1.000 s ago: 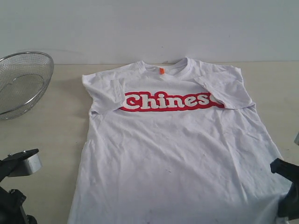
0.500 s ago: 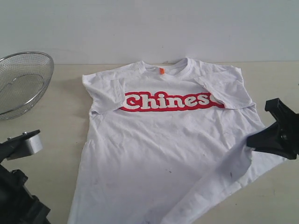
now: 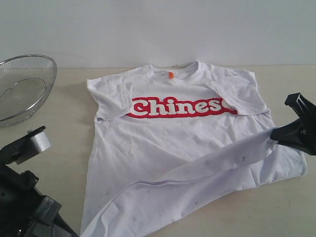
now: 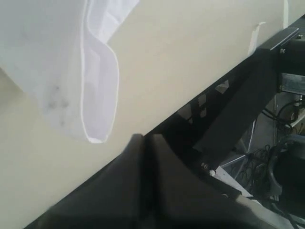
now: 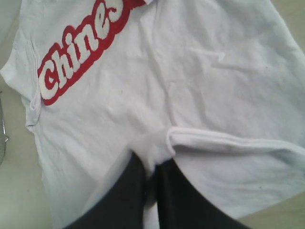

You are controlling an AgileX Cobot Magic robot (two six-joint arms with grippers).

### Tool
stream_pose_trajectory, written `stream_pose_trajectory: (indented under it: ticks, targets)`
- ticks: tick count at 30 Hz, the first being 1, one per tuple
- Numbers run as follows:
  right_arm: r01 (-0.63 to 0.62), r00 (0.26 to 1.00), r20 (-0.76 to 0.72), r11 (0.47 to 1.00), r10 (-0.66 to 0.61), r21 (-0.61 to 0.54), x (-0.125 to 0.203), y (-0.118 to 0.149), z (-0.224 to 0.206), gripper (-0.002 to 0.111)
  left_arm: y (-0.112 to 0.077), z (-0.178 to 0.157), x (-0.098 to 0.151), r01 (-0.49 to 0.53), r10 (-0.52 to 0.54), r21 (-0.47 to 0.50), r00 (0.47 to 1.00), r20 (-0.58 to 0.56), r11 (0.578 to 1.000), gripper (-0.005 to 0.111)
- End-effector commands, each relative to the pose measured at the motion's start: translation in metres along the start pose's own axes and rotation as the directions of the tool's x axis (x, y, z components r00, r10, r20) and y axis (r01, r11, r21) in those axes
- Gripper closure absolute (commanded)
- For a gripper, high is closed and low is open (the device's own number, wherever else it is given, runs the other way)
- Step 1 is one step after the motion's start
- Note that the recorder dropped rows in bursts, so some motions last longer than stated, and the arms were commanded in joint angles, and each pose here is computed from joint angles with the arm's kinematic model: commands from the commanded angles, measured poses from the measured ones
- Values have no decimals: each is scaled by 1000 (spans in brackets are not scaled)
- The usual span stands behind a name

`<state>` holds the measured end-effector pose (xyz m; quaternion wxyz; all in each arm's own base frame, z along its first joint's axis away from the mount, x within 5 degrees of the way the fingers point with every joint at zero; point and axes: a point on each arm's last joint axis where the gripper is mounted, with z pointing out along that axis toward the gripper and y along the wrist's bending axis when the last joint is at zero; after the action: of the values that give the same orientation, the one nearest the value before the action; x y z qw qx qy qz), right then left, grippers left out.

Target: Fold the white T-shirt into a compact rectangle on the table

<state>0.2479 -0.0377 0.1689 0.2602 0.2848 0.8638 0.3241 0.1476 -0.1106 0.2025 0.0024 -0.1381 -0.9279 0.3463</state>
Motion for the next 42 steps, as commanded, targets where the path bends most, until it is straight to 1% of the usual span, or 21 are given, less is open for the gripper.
stream_pose_trajectory:
  ticks: [1,4,6,11,15,19,21,23,25,27,29,32,34,37,40,42]
  targets:
    - [9,1000,19,1000,-9,8,-3,0,-1,108,-4,0,-3,-14,14,27,1000,17,1000,102]
    - [17,1000,18,1000,-17,7,-3,0,-1,108,-6,-1,1,-34,35,47,999,-21,998,102]
    - [17,1000,18,1000,-17,7,-3,0,-1,108,-5,-1,2,-35,36,35,999,-38,999,102]
    - [24,1000,18,1000,-24,7,-3,0,-1,108,8,-1,2,-18,15,-106,999,-33,994,102]
    - [28,999,18,1000,-28,7,-3,0,-1,108,13,-2,-4,-45,48,-167,999,19,985,102]
    - [34,999,19,999,-34,6,-3,0,-1,108,11,-10,-13,-130,139,-216,990,27,968,102]
    - [32,999,20,999,-32,6,-3,0,-1,108,6,-17,-25,-164,191,-242,977,93,956,102]
    - [36,999,22,999,-37,7,-3,0,-1,108,0,-23,-34,-203,239,-249,964,120,947,102]
    - [36,999,22,999,-37,7,-3,0,-1,108,-10,-26,-37,-291,322,-256,943,90,922,102]
    - [39,999,22,999,-39,7,-3,0,-1,108,-21,-26,-37,-386,407,-259,913,27,885,102]
    - [39,999,22,999,-39,7,-3,0,-1,108,-31,-24,-34,-413,431,-287,903,-1,864,102]
    - [40,999,22,999,-40,8,-3,0,-1,108,-42,-16,-27,-458,473,-342,880,-44,821,102]
    - [41,999,22,999,-41,8,-3,0,-1,108,-50,-8,-20,-467,472,-351,878,-77,812,102]
    - [39,999,23,999,-39,8,-3,0,-1,108,-58,0,-13,-455,456,-400,884,-100,796,102]
    - [41,999,23,999,-42,8,-3,0,-1,108,-57,1,-12,-434,451,-495,888,-92,753,102]
    - [41,999,23,999,-42,8,-3,0,-1,108,-56,0,-14,-421,449,-527,890,-82,738,102]
